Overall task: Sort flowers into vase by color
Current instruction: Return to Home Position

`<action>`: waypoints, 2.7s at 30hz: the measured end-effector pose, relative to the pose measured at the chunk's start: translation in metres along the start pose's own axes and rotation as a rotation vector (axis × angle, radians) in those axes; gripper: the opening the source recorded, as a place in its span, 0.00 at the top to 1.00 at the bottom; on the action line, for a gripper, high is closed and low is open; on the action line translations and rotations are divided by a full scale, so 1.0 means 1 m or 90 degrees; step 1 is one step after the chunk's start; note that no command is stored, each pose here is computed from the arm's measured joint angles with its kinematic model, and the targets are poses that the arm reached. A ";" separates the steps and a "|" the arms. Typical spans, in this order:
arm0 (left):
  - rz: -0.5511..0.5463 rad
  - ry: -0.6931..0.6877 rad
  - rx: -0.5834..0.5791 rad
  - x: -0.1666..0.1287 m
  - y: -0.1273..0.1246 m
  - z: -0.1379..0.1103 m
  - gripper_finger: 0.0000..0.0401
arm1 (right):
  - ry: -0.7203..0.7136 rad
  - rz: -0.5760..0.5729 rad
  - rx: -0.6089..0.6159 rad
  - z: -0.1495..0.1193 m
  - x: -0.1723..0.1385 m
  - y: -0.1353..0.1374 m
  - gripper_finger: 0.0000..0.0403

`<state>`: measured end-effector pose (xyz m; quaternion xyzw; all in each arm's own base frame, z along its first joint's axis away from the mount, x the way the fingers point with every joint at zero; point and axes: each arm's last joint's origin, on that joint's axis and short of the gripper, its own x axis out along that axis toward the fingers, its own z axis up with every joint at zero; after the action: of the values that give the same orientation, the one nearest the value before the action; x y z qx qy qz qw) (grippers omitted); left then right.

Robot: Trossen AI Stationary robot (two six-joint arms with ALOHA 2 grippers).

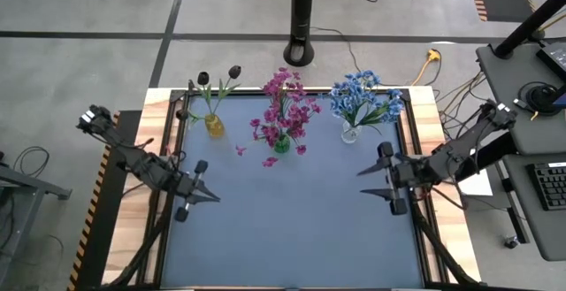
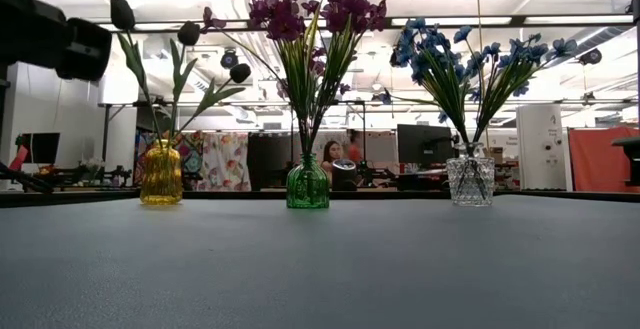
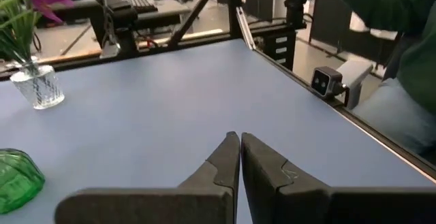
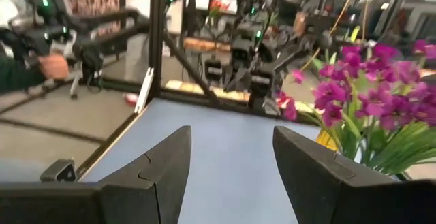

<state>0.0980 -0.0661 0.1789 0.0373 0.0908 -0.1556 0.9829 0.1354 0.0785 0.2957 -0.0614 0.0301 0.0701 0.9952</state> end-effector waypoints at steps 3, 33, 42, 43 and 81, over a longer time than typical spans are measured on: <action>0.000 -0.019 0.000 -0.004 0.002 -0.008 1.00 | -0.037 -0.004 0.005 -0.012 -0.008 -0.003 0.50; 0.093 -0.023 0.018 -0.004 0.031 -0.022 1.00 | -0.185 -0.116 0.041 -0.087 -0.049 -0.042 0.50; 0.087 -0.046 0.047 -0.005 0.031 -0.017 1.00 | -0.178 -0.095 0.046 -0.116 -0.044 -0.038 0.50; 0.089 -0.050 0.060 -0.006 0.031 -0.015 1.00 | -0.179 -0.100 0.037 -0.116 -0.044 -0.038 0.50; 0.092 -0.028 0.047 -0.003 0.031 -0.017 1.00 | -0.139 -0.182 0.083 -0.120 -0.041 -0.041 0.50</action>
<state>0.1018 -0.0335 0.1642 0.0763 0.0608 -0.0880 0.9913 0.0945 0.0175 0.1840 0.0077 -0.0830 -0.0681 0.9942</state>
